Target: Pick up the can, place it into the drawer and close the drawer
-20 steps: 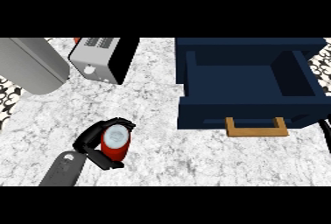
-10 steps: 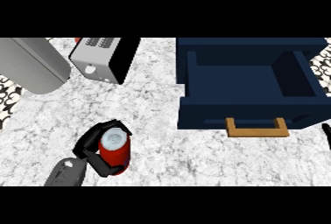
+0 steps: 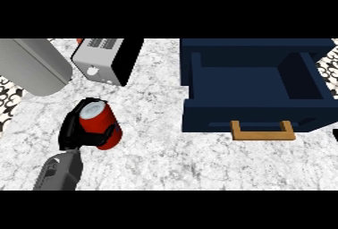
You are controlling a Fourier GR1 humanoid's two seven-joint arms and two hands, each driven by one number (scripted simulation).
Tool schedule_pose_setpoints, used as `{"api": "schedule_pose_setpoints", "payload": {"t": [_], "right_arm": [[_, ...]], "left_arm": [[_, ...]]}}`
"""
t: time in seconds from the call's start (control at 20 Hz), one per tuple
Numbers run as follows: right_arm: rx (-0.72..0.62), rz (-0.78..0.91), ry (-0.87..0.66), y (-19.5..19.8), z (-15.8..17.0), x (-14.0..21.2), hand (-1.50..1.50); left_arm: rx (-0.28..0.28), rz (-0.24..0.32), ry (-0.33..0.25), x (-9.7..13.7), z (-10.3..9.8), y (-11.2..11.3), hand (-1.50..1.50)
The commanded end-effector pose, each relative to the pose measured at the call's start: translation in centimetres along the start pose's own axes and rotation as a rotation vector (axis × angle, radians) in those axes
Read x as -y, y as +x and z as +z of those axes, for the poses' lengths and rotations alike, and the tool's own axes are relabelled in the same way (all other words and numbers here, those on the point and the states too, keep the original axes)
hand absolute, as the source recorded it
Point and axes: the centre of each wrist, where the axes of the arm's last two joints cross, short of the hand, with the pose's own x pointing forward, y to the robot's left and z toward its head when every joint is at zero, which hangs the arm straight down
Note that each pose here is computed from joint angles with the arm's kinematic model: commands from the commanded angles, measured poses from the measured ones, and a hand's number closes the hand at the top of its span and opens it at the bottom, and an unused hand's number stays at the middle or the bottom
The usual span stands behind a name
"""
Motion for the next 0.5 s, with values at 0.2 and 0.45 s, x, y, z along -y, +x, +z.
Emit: {"api": "schedule_pose_setpoints", "payload": {"t": [0.2, 0.45], "right_arm": [[0.010, 0.005, -0.008, 0.9, 0.1, -2.3, -1.50], [0.013, 0.004, -0.001, 1.3, -0.6, 0.1, -1.50]], "left_arm": [[0.036, 0.002, -0.011, 4.4, -2.2, 4.8, 1.50], [0.105, -0.051, -0.052, 8.6, -3.0, 8.9, 1.50]]}}
